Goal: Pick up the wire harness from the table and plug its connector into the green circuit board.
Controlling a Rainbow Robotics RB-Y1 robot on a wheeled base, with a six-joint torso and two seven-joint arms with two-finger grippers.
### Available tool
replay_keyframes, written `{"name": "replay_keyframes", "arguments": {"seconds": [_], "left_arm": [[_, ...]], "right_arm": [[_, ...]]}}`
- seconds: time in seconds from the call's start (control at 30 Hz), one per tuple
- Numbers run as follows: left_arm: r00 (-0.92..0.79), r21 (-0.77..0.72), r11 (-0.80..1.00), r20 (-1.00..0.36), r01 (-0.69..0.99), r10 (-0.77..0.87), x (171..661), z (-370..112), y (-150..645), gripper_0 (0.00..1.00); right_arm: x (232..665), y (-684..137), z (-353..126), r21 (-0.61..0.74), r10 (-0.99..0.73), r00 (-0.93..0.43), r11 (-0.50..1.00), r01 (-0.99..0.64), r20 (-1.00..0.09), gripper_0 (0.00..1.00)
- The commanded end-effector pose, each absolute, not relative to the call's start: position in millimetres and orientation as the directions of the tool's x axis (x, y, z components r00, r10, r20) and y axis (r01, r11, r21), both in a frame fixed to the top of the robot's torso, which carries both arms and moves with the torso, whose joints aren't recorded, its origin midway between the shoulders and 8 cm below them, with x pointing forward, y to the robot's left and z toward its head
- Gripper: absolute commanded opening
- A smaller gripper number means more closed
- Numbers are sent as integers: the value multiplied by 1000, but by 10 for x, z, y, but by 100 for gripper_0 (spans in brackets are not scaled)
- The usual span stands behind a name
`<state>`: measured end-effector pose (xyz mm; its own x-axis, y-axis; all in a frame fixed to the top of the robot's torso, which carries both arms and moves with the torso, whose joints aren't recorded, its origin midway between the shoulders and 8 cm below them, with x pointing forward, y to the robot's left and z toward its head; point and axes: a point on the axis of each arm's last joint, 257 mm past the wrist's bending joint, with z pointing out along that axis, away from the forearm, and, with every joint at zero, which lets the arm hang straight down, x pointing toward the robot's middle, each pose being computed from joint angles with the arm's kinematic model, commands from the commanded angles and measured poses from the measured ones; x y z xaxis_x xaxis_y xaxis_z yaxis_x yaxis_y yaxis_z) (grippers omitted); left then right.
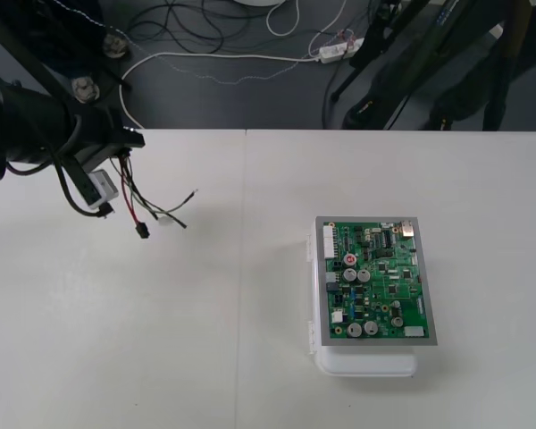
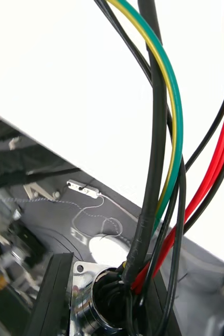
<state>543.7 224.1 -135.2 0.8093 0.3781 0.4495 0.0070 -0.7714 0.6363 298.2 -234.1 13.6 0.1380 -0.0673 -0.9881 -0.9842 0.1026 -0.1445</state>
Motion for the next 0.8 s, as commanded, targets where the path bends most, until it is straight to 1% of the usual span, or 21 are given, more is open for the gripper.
{"name": "replay_keyframes", "arguments": {"seconds": [0.03,0.13,0.23,0.27,0.37,0.47,0.63,0.8], "left_arm": [[748,793,-590,297,153,594,5475,-874,2241,0],[747,828,-533,240,176,620,5424,-759,2141,0],[749,864,-439,119,246,652,5322,-694,2030,0],[744,876,-390,54,285,666,5287,-663,2000,0],[742,886,-314,-49,341,669,5219,-585,1931,0],[751,888,-285,-97,362,653,5218,-502,1896,0],[777,885,-277,-136,374,615,5244,-391,1856,0],[770,862,-253,-217,440,601,5135,-302,1809,0]], "right_arm": [[2940,-2298,277,-182,-55,178,82,-980,-982,100],[2962,-2302,240,-183,-71,177,88,-979,-982,100],[2983,-2307,203,-180,-86,172,94,-979,-981,100],[2991,-2309,189,-179,-92,170,96,-979,-981,100],[3007,-2313,162,-173,-103,163,101,-980,-981,100],[3025,-2318,132,-169,-115,157,106,-980,-981,100],[3040,-2322,96,-167,-134,152,109,-980,-979,100],[3041,-2337,102,-165,-147,149,109,-980,-978,100]]}}
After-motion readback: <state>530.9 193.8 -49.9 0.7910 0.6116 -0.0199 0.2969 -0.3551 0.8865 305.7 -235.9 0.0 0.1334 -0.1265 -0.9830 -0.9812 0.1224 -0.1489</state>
